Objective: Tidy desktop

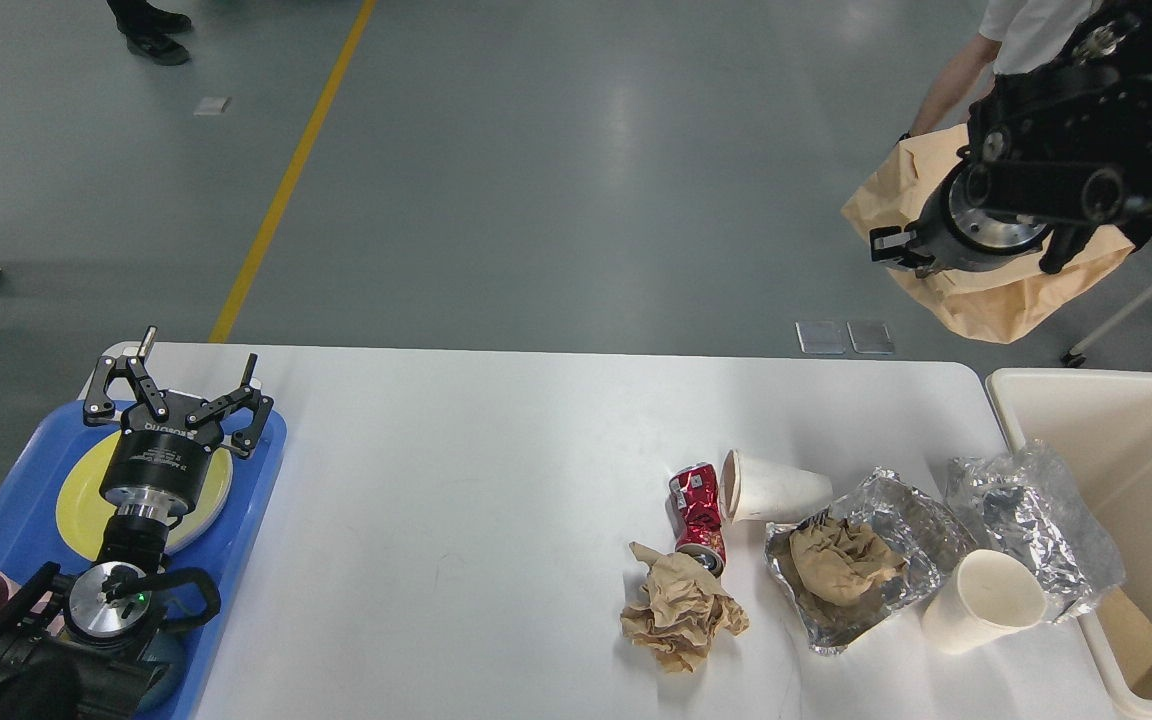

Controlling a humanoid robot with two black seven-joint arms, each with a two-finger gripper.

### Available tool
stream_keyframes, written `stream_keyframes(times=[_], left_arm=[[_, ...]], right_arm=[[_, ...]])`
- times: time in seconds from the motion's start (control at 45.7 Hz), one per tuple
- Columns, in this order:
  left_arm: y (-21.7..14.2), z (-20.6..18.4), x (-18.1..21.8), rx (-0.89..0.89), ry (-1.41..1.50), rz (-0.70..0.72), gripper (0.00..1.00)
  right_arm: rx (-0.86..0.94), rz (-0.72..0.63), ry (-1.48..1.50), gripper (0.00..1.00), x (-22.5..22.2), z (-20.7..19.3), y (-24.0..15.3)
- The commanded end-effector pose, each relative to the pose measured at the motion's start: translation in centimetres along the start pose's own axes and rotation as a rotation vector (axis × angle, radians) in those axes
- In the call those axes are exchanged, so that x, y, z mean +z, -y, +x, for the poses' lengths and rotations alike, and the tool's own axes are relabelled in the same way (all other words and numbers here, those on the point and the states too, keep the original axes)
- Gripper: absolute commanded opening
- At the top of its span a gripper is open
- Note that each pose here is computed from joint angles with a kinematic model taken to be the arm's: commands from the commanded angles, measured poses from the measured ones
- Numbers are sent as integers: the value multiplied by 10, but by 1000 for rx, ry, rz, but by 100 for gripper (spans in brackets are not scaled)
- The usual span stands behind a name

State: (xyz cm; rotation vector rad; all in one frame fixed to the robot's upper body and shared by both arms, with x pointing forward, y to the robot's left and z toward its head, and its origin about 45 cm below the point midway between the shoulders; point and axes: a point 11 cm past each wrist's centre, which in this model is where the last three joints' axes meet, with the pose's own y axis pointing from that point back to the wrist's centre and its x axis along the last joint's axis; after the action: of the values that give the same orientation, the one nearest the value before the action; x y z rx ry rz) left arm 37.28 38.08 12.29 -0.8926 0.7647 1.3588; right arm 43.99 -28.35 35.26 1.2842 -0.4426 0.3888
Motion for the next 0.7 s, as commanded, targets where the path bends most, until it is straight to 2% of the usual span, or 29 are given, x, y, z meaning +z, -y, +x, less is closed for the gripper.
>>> stream_keyframes(times=[0.0,0.285,0.679], left_arm=[[0,0,0,1,0,0,97],[0,0,0,2,0,-1,97],[0,0,1,2,2,-2,97]], right_arm=[[-57,0,19,0,15,1,-50],[-163,154,48,0,29,-17,-127],[-170,77,144,0,74,-23,-125]])
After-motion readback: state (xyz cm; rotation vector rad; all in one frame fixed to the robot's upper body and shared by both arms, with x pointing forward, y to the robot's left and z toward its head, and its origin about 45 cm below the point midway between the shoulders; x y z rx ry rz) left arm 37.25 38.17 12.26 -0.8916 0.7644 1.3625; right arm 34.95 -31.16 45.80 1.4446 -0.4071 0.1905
